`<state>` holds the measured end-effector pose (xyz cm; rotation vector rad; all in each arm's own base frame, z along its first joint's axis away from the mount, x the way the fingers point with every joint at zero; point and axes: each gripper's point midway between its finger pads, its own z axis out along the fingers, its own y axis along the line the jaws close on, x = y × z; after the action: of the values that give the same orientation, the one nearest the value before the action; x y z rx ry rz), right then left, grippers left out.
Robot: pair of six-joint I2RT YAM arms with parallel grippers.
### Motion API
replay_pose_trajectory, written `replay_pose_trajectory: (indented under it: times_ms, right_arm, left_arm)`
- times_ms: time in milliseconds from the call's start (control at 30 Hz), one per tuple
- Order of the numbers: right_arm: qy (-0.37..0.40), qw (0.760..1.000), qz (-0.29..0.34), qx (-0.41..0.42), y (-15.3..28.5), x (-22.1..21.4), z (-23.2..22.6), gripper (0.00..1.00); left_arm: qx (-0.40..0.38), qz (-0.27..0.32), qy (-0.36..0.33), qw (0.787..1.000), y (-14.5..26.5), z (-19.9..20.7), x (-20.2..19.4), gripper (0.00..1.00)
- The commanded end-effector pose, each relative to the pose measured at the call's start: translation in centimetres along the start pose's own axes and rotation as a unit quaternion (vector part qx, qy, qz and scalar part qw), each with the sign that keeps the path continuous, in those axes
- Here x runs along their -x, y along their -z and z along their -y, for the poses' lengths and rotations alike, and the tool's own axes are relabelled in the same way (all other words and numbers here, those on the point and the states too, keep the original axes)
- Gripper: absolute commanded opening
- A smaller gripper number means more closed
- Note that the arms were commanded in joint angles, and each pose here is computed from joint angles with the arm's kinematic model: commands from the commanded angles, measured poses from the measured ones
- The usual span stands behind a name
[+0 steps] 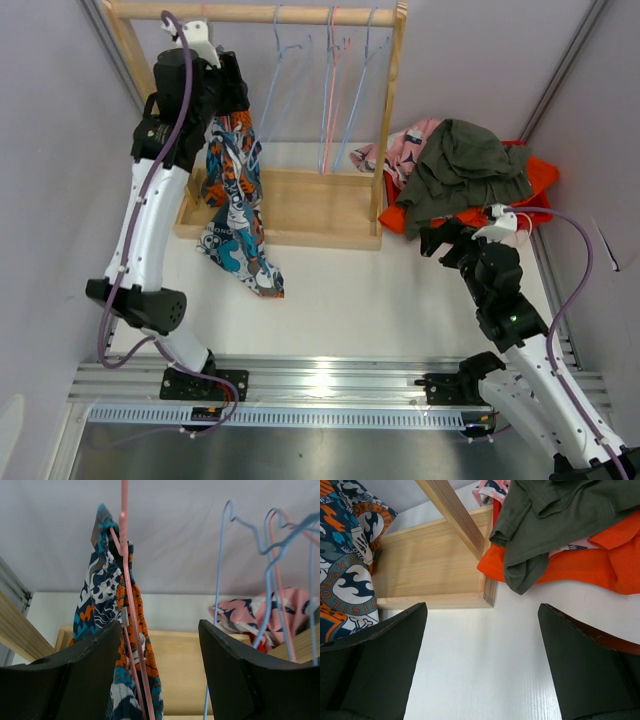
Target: Remove the shorts from the hanger
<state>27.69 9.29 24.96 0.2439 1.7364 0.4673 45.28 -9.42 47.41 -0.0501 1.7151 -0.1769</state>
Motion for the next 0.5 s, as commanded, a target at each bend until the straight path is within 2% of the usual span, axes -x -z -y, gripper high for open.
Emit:
replay_pose_trajectory:
  times_ms: [0,167,300,400,433,467]
  right_arm:
    - [0.003,1.0,0.01,-0.006,0.5,0.7,0.1,0.99]
    - [0.007,1.0,0.011,-0.01,0.9,0.7,0.3,0.99]
    - [0.008,1.0,0.009,-0.014,0.9,0.6,0.6,0.99]
    - [0.007,1.0,0.007,-0.011,0.8,0.4,0.5,0.99]
    - [0.007,1.0,0.006,-0.012,0.7,0.3,0.5,0.99]
    - [0.006,1.0,0.005,-0.012,0.6,0.2,0.6,0.99]
  left_arm:
    - [0.027,0.009,-0.009,1.0,-0.7,-1.2,0.8,0.68]
    - [0.05,-0.007,-0.011,0.999,-2.1,-2.0,-0.5,0.68]
    - [0.051,-0.019,-0.011,0.998,-2.9,-2.0,-1.5,0.64]
    - [0.051,-0.02,-0.006,0.998,-3.0,-2.0,-1.6,0.5]
    - [0.052,-0.02,-0.006,0.998,-3.0,-2.0,-1.6,0.37]
    - [0.053,-0.019,-0.005,0.998,-2.9,-2.0,-1.5,0.3]
